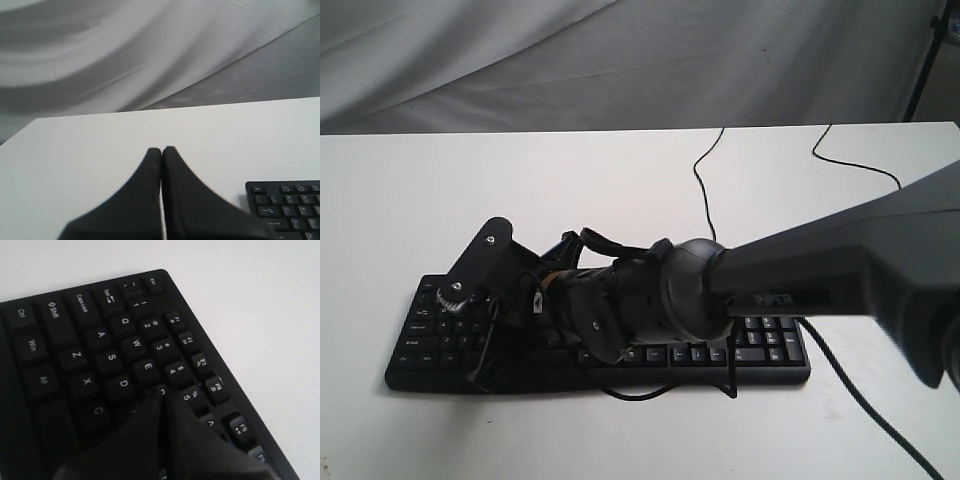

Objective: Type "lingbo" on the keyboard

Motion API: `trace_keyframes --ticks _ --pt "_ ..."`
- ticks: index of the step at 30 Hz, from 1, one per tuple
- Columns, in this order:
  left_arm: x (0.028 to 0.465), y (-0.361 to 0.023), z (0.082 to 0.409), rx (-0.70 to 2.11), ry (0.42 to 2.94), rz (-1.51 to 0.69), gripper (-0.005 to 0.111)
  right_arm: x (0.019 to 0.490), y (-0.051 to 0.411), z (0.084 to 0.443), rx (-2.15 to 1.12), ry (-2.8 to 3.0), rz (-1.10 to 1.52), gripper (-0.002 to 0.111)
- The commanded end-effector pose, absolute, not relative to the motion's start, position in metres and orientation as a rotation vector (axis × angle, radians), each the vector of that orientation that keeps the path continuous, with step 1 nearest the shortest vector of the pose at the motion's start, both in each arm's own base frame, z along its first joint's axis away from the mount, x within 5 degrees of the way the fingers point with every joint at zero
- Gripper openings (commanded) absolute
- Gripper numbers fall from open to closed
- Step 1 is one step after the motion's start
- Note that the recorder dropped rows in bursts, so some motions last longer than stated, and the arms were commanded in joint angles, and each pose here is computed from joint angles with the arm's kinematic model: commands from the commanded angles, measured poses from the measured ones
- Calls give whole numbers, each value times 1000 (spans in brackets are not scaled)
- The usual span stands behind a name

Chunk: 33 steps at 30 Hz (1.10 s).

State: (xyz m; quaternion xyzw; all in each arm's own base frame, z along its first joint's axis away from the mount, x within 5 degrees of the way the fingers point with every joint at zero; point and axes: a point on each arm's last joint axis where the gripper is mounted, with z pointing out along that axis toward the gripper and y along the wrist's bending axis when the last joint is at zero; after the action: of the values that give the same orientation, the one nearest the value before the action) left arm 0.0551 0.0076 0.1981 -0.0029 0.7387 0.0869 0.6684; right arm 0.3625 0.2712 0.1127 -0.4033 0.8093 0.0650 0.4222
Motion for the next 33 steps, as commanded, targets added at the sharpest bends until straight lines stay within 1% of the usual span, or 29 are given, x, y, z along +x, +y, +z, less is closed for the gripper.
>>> trace_keyframes --ticks 1,15,18,21,29,33 --pt "56 7 197 -6 1670 190 1 361 272 112 -1039 2039 162 0" --pt "56 7 197 -6 1670 190 1 360 271 111 -1054 2050 160 0" --pt "56 7 197 -6 1670 190 1 360 270 96 -1072 2079 151 0" --pt "56 7 197 -6 1670 190 1 360 270 91 -1081 2094 150 0" --pt "56 7 197 -6 1670 190 1 359 270 120 -1078 2043 156 0" --pt "56 7 197 -6 1670 190 1 355 267 127 -1087 2044 155 0"
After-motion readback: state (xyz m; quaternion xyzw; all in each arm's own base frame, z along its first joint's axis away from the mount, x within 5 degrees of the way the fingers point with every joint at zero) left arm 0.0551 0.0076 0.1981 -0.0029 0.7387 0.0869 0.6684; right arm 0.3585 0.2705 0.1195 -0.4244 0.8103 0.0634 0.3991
